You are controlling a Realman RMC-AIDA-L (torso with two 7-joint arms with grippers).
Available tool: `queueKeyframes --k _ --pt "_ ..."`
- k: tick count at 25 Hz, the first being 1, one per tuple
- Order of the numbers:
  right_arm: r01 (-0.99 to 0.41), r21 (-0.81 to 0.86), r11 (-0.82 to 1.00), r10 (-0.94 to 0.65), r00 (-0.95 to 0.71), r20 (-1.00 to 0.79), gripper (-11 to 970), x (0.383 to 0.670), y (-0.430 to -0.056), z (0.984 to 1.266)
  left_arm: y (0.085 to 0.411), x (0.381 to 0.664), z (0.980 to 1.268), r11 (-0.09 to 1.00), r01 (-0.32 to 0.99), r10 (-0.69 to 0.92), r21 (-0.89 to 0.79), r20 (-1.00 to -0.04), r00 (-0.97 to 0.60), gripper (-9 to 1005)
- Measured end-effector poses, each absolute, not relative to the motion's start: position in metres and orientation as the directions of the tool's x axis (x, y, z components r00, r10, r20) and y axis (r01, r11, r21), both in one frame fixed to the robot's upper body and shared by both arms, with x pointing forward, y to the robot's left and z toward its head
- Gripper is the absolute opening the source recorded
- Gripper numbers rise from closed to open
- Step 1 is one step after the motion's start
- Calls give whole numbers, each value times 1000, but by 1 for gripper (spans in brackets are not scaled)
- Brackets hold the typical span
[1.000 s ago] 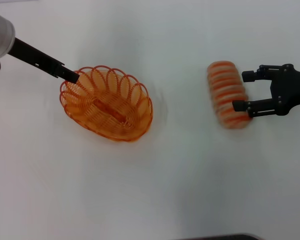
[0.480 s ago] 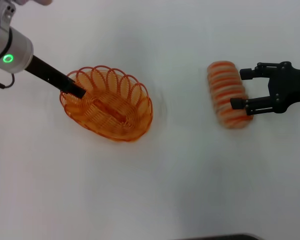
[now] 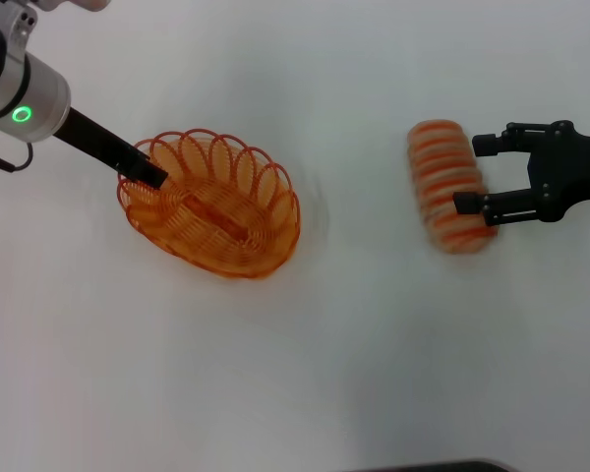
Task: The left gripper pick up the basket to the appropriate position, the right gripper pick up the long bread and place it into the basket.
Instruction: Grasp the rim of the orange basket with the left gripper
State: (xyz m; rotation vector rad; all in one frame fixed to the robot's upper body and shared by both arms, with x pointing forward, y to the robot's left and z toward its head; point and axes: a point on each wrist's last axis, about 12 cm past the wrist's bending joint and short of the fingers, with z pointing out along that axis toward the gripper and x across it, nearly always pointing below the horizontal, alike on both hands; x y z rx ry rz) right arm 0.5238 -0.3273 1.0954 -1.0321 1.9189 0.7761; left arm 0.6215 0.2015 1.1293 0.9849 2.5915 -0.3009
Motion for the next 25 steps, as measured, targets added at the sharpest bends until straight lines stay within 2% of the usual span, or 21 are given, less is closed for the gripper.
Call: queueKeyframes --k 2,13,16,25 --pt "-868 137 478 -372 -342 -863 898 524 -327 1096 202 622 1130 738 671 593 -77 -400 -699 586" --pt "-869 137 476 -372 -339 -864 898 524 -327 1096 201 622 1130 737 671 594 -75 -401 -697 344" --pt "-869 137 475 -372 -339 -864 898 524 -327 1096 201 623 1131 740 668 590 -77 -403 -700 147" --pt "-870 136 473 -371 -337 -865 898 524 -328 1097 204 622 1142 794 586 498 -158 -383 -778 88"
